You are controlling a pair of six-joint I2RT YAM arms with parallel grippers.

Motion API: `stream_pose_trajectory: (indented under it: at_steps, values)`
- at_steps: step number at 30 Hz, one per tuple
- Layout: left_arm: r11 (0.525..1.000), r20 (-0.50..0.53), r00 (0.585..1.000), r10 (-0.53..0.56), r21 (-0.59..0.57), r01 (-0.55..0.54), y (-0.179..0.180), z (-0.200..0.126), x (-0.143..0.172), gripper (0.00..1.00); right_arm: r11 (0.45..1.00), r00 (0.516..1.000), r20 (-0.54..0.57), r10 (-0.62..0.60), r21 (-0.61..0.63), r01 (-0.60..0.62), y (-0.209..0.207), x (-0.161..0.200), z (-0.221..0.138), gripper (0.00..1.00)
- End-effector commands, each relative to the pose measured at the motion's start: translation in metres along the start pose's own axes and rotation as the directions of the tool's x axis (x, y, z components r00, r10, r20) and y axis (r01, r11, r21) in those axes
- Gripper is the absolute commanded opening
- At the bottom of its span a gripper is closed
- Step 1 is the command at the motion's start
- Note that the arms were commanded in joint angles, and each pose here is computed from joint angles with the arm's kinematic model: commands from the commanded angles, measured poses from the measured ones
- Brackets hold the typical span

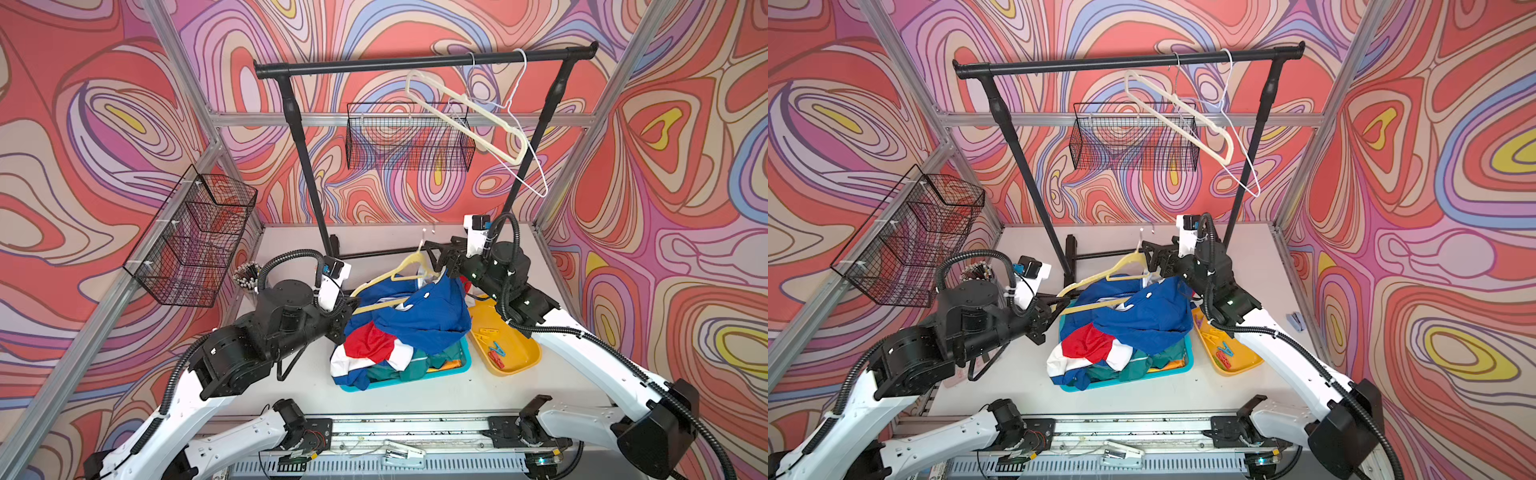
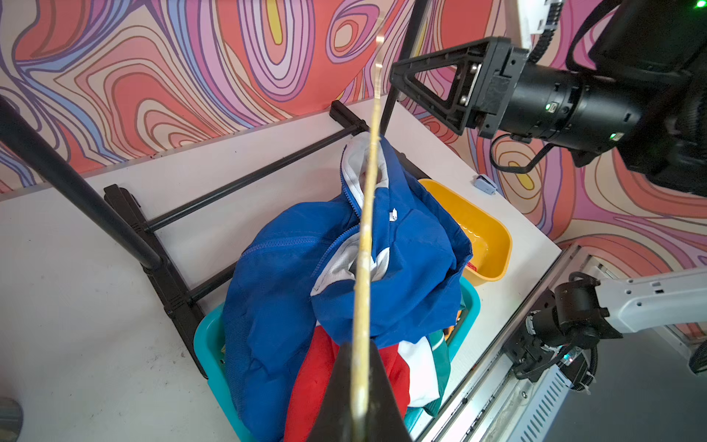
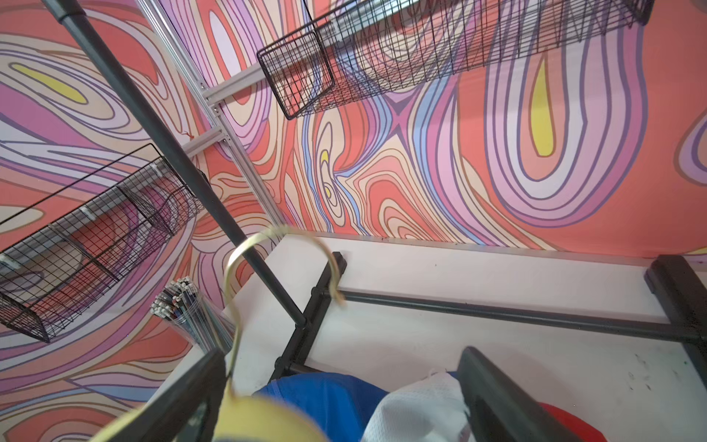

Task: Remove the clothespins securing jackets to the hanger
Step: Remove the jacket from the hanger.

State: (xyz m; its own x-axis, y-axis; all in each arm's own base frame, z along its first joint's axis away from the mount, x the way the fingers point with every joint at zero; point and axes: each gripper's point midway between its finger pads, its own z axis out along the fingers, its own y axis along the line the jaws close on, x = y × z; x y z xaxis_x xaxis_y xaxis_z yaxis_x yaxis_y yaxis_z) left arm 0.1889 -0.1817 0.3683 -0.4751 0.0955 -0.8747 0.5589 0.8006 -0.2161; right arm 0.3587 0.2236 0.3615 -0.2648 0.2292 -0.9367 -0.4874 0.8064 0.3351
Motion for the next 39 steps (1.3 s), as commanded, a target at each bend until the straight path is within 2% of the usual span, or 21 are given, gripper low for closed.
stream_pose_trajectory:
  at_steps: [1, 6, 14, 22, 26, 31, 36, 39]
  values:
    - [1.0, 0.077, 0.997, -0.019, -0.004, 0.02, -0.002, 0.003, -0.025, 0.0, 0.999, 0.999, 0.023, 0.025, -0.047, -0.024, 0.011, -0.019, 0.008, 0.98]
    - [1.0, 0.072, 0.997, -0.01, 0.003, 0.01, -0.006, 0.012, -0.028, 0.0, 0.997, 0.999, 0.032, 0.043, -0.069, -0.04, 0.017, -0.029, 0.022, 0.98]
    - [0.994, 0.147, 0.989, 0.014, -0.105, 0.002, 0.015, -0.01, -0.039, 0.0, 0.999, 0.999, 0.032, -0.043, 0.02, 0.042, 0.001, -0.024, -0.001, 0.98]
    - [0.987, 0.26, 0.965, 0.039, -0.158, 0.002, 0.024, -0.067, -0.077, 0.0, 0.984, 0.997, -0.059, -0.051, 0.169, 0.06, -0.041, 0.017, -0.005, 0.98]
    - [0.987, 0.336, 0.941, 0.052, -0.161, 0.003, 0.026, -0.099, -0.094, 0.0, 0.974, 0.99, -0.133, -0.034, 0.218, 0.063, -0.061, 0.051, -0.004, 0.98]
    - [0.991, 0.389, 0.92, 0.055, -0.133, -0.003, 0.02, -0.12, -0.11, 0.0, 0.964, 0.976, -0.22, 0.001, 0.258, 0.057, -0.079, 0.096, -0.003, 0.98]
    - [0.998, 0.448, 0.893, 0.052, -0.056, -0.03, 0.005, -0.133, -0.126, 0.0, 0.982, 0.96, -0.276, 0.048, 0.186, 0.004, -0.072, 0.127, 0.005, 0.98]
    - [0.999, 0.4, 0.915, 0.049, -0.034, -0.039, 0.0, -0.123, -0.12, 0.0, 0.991, 0.957, -0.282, 0.066, 0.13, -0.03, -0.062, 0.131, 0.01, 0.98]
